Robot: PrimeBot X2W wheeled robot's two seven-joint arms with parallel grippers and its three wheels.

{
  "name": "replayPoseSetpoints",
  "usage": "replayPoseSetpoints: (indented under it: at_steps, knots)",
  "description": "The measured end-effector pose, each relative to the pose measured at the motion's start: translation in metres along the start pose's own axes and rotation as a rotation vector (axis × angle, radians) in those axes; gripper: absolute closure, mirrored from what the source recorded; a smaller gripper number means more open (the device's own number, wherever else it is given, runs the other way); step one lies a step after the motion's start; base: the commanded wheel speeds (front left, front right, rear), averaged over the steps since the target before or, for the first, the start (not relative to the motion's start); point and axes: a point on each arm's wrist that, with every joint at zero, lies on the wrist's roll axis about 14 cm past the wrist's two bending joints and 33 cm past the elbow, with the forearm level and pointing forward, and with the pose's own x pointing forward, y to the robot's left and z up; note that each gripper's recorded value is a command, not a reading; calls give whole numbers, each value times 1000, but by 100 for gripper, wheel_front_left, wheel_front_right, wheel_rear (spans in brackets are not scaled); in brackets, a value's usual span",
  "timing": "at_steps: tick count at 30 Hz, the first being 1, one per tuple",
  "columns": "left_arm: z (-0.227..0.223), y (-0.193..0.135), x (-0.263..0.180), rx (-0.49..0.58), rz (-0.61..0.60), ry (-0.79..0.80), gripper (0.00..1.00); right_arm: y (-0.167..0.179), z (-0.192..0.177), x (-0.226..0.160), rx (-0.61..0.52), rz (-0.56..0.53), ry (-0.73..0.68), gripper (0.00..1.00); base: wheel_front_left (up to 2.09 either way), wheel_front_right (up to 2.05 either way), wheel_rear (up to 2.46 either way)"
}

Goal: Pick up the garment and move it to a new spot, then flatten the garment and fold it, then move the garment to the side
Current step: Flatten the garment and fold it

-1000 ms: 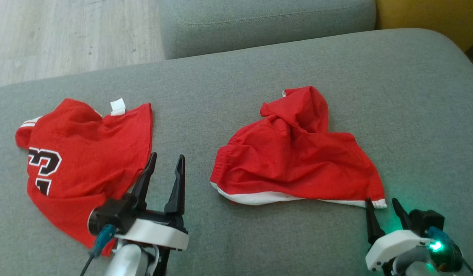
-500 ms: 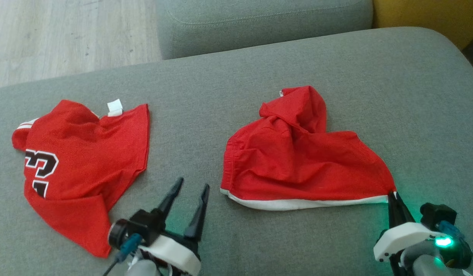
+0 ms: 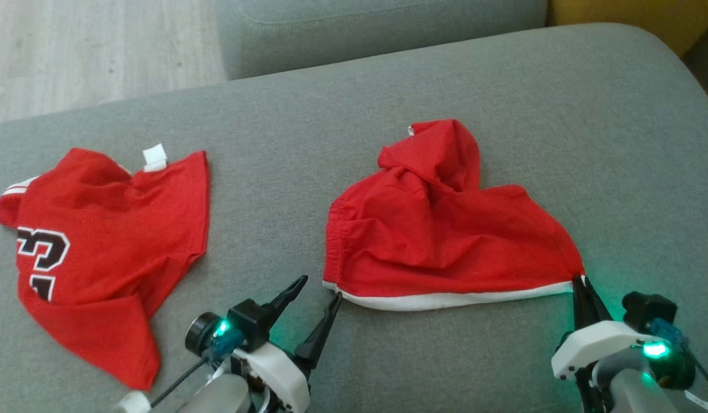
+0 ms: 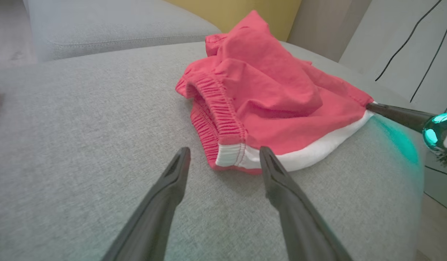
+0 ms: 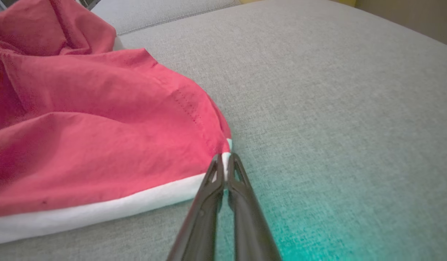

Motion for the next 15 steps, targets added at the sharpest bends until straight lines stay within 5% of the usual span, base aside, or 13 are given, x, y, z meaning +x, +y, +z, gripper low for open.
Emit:
replayPoseSetpoints:
  at_steps: [11, 12, 13, 14, 15]
  knots:
    - [-10, -2, 19, 24, -58, 63, 0, -2, 0, 5, 2, -7, 9, 100, 0, 0, 0]
    - [-10, -2, 20, 22, -60, 62, 10, -2, -1, 6, 2, -8, 11, 100, 0, 0, 0]
    - [-11, -2, 20, 20, -62, 65, 64, -2, -1, 6, 5, -8, 12, 100, 0, 0, 0]
    - [-12, -4, 20, 21, -68, 69, 100, -2, -1, 6, 8, -8, 12, 100, 0, 0, 0]
    - [-12, -5, 20, 23, -73, 71, 100, -2, -1, 6, 8, -8, 11, 100, 0, 0, 0]
